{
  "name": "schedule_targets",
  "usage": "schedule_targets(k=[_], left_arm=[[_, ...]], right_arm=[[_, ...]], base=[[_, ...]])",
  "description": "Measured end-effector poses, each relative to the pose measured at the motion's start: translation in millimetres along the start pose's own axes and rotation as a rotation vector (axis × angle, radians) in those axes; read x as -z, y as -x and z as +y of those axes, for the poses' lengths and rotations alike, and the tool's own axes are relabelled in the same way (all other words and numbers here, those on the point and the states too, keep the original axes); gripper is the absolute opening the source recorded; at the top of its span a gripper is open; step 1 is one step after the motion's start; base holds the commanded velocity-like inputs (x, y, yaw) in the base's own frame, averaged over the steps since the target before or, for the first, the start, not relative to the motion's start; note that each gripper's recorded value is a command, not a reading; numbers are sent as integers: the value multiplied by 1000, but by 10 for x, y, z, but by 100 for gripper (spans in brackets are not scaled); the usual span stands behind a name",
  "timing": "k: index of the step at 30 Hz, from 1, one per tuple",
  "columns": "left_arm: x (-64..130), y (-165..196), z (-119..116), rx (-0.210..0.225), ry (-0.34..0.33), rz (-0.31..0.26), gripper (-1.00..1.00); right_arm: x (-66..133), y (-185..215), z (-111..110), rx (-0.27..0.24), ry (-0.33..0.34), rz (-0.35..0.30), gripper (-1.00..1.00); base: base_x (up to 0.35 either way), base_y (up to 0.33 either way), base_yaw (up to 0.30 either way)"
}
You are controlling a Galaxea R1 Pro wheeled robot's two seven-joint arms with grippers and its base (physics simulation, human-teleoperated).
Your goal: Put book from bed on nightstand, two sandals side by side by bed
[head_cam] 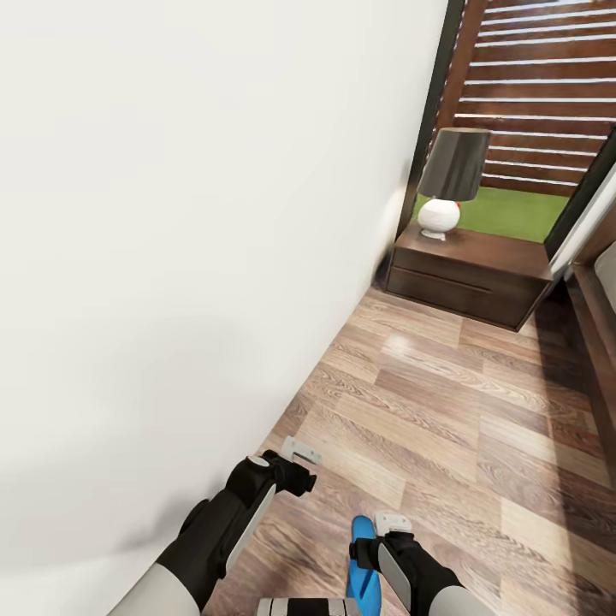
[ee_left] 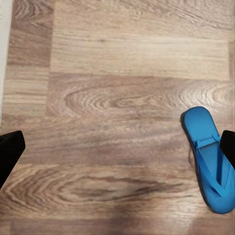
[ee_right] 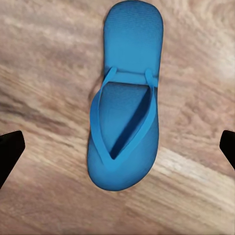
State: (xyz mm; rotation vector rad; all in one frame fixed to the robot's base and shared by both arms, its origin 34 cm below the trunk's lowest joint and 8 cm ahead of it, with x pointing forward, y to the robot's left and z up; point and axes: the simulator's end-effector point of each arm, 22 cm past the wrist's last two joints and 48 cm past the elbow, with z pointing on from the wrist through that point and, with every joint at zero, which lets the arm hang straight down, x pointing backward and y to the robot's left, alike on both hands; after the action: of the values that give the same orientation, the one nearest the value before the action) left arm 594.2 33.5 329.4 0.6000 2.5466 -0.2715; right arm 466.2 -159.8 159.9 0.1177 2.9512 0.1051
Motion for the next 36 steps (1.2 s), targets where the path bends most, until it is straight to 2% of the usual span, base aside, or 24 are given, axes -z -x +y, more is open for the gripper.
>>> schedule_targets(k=[15, 28, 36], left_arm=[[50, 63, -3, -1, 0, -6, 100], [54, 64, -2, -2, 1, -5, 100], [-25, -20, -10, 5, -7, 13, 100]], right_arm=[[6, 31, 5, 0, 1, -5, 100], [41, 228, -2, 2, -12, -28, 100], [-19, 219, -25, 2, -23, -17, 100]], base=[[0, 0, 0], [0, 0, 0], [0, 0, 0]])
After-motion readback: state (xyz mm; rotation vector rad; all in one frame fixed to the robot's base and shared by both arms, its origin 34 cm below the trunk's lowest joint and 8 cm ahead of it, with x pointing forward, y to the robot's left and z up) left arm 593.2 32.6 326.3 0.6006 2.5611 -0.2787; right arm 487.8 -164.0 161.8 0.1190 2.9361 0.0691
